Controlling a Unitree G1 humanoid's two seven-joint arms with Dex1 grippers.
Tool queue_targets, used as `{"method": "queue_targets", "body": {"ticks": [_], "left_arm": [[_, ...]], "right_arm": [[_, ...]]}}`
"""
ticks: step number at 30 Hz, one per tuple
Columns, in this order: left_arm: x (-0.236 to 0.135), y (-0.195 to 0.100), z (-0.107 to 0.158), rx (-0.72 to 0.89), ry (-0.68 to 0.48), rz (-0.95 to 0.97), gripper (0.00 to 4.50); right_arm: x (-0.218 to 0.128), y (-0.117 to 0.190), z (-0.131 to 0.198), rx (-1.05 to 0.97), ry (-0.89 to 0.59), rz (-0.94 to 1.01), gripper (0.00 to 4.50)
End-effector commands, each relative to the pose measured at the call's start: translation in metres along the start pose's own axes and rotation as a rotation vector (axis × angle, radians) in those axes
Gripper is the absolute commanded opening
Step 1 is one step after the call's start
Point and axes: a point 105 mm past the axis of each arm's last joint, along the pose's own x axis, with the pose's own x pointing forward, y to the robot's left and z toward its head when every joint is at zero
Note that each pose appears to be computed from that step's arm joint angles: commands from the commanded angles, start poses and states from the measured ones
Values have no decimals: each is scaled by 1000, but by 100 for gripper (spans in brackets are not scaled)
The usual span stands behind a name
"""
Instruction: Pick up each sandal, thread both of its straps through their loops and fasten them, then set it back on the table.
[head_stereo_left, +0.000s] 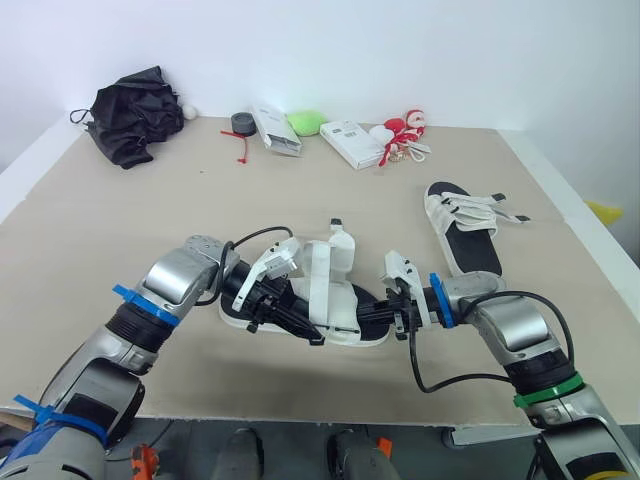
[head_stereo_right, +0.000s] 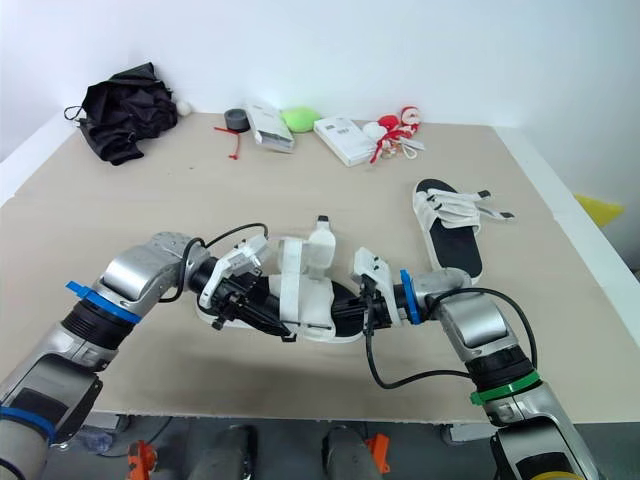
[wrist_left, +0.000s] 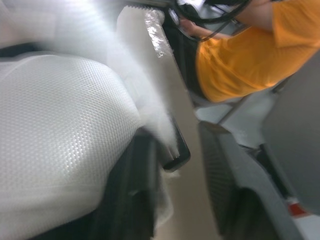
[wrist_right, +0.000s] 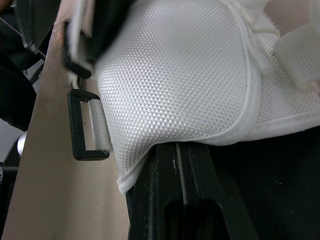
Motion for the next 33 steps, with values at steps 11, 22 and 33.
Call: {"method": "queue_targets", "body": {"ticks": [11, 22, 33], "left_arm": [[-50, -57, 30, 133, -131, 31, 290], [-23, -53, -35, 94, -171, 158, 290], [-6, -45, -40, 87, -259, 219, 290]], "right_arm": [[2, -2, -32, 100, 90, -29, 0], [4, -3, -31, 94, 90, -21, 0], [-1, -4, -32, 94, 93, -33, 0]]}}
